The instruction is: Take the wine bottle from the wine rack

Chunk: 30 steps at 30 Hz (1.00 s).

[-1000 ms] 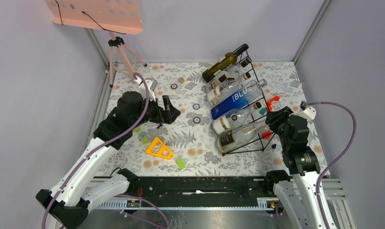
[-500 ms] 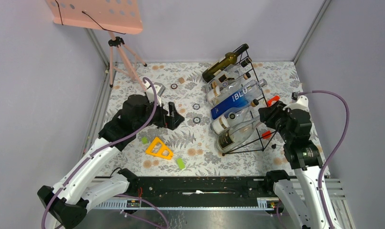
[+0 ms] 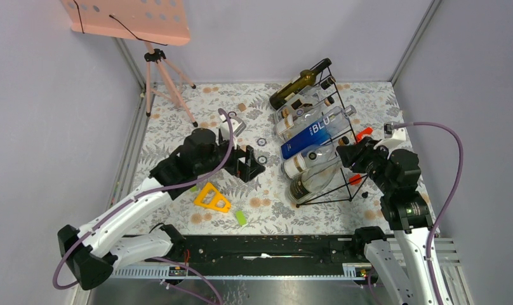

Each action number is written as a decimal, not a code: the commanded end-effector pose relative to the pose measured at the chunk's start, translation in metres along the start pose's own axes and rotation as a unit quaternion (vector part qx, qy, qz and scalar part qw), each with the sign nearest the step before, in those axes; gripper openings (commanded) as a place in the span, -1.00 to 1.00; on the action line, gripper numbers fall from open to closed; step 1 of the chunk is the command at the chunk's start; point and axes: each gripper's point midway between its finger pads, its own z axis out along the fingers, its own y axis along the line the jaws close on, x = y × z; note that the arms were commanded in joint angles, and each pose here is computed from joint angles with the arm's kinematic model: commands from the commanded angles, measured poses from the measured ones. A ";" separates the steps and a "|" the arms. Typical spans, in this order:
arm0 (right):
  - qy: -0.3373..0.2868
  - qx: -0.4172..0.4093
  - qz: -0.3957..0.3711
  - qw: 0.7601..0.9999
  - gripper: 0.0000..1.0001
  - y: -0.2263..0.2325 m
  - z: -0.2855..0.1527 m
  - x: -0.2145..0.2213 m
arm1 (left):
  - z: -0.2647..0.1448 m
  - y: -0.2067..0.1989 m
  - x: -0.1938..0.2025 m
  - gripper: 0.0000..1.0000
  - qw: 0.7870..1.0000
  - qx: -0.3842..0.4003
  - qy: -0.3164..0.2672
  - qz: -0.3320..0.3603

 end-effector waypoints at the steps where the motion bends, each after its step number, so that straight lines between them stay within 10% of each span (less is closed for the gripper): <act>1: -0.119 -0.128 -0.025 0.984 -1.00 0.068 -0.029 -0.073 | 0.009 -0.029 -0.033 0.97 0.995 0.071 -0.060 0.039; 11: -0.104 -0.143 -0.049 0.983 -1.00 0.075 -0.030 -0.073 | 0.036 -0.088 -0.065 0.98 0.959 0.190 -0.167 0.126; 30: -0.073 -0.156 -0.034 0.985 -1.00 0.077 -0.024 -0.059 | 0.126 -0.150 -0.069 0.98 0.920 0.288 -0.178 0.197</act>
